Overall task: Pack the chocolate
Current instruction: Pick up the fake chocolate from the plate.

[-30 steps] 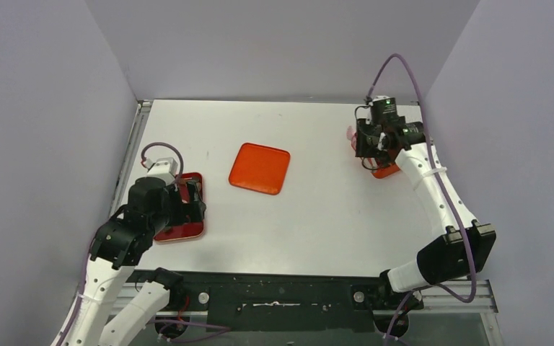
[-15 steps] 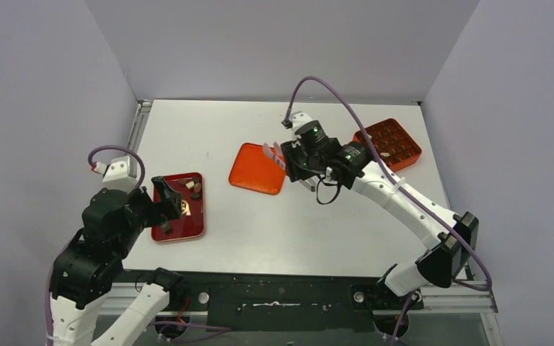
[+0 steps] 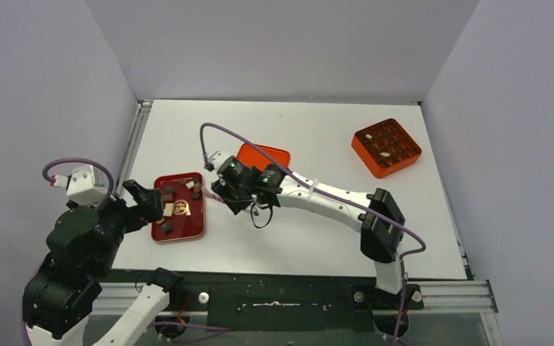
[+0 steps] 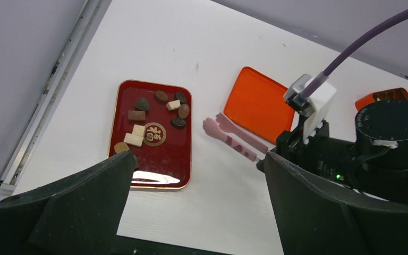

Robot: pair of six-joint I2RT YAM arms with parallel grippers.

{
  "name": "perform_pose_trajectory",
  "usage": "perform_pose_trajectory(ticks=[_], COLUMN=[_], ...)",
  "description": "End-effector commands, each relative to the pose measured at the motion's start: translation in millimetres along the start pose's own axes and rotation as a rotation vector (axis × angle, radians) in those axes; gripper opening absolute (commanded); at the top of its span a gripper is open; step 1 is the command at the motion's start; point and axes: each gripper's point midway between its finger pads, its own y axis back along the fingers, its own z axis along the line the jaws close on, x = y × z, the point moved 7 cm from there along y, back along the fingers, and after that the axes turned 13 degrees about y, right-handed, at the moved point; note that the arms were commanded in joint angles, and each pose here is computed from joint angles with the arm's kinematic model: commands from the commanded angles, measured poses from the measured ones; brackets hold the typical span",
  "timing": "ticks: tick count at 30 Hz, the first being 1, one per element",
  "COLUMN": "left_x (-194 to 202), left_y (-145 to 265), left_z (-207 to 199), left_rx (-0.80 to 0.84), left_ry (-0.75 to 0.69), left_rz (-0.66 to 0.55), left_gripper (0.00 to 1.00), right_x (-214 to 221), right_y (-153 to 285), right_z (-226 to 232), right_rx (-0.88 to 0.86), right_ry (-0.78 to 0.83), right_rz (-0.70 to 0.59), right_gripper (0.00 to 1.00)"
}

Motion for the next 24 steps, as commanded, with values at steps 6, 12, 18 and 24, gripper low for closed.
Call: perform_pose_trajectory(ticks=[6,12,18,24], left_x=[-18.4,-19.9,-15.1,-14.7], left_y=[19.7,27.2,29.5,28.5], left_z=[5.4,10.8,14.8,17.8], left_rx=[-0.003,-0.007,-0.003,-0.021], left_ry=[0.047,0.056,0.077,0.066], left_rz=[-0.117,-0.143,-0.146,-0.155], left_gripper=[0.92,0.91,0.91,0.91], right_x=[-65.0,-70.4,-70.0,-61.3], right_y=[-26.8,-45.9,-56.3,-74.0], right_z=[22.2,19.9,26.0,26.4], right_rx=[-0.006,0.029,-0.016,0.009], right_ry=[0.151,0.195,0.217,0.267], right_rz=[-0.129,-0.088,-0.071,-0.029], right_gripper=[0.36,0.37,0.38,0.39])
